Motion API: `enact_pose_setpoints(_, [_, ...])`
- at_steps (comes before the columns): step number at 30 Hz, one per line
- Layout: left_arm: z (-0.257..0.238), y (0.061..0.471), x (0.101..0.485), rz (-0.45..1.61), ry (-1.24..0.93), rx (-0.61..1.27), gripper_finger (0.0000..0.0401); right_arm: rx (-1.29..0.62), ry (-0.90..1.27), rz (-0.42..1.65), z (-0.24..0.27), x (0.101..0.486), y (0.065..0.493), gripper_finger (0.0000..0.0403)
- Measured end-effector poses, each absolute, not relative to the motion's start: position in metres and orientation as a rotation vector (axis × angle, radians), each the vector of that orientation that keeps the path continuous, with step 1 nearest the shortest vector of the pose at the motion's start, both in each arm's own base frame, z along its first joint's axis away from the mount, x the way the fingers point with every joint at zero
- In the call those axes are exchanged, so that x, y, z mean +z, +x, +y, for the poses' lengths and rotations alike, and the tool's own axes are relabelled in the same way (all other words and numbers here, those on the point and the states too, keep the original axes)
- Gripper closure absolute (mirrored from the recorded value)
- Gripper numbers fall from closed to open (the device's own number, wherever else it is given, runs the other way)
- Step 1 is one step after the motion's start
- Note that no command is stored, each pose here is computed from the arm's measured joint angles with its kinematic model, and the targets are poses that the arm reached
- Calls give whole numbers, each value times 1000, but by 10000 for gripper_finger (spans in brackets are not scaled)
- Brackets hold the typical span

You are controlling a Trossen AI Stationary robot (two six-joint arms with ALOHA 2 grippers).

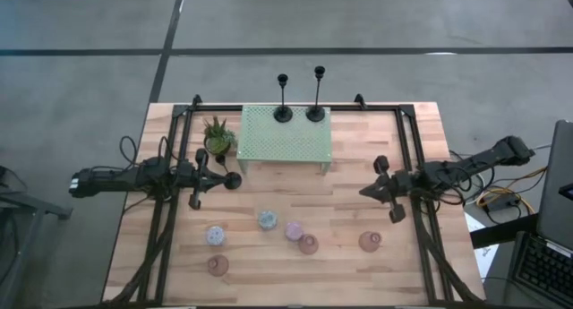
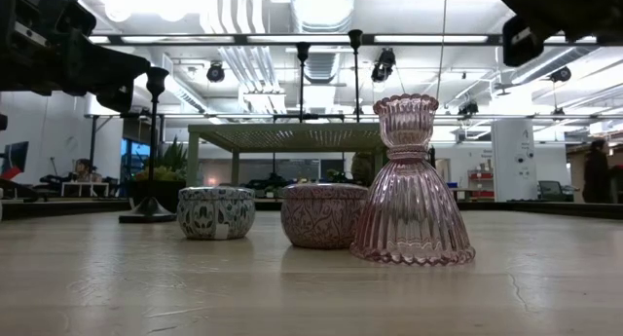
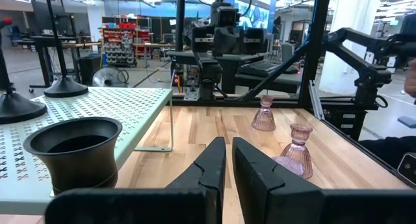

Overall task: Pick & Place candle stick holders
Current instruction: Put the black candle holder on the shelf

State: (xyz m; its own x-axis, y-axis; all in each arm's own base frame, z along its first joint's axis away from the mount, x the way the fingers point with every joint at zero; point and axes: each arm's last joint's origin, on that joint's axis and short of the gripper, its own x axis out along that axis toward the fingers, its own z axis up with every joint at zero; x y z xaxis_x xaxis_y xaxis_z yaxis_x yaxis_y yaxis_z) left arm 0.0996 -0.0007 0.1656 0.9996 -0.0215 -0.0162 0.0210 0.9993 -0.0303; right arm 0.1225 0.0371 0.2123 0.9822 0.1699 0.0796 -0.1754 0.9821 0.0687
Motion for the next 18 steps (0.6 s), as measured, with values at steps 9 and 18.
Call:
enact_pose_setpoints(9, [-1,100,166,16,-30,-21,366,165,-24,-151,32,206,109,394])
enact_pose_setpoints(18, [-1,100,166,16,-30,-21,366,166,-34,-109,29,201,100,394])
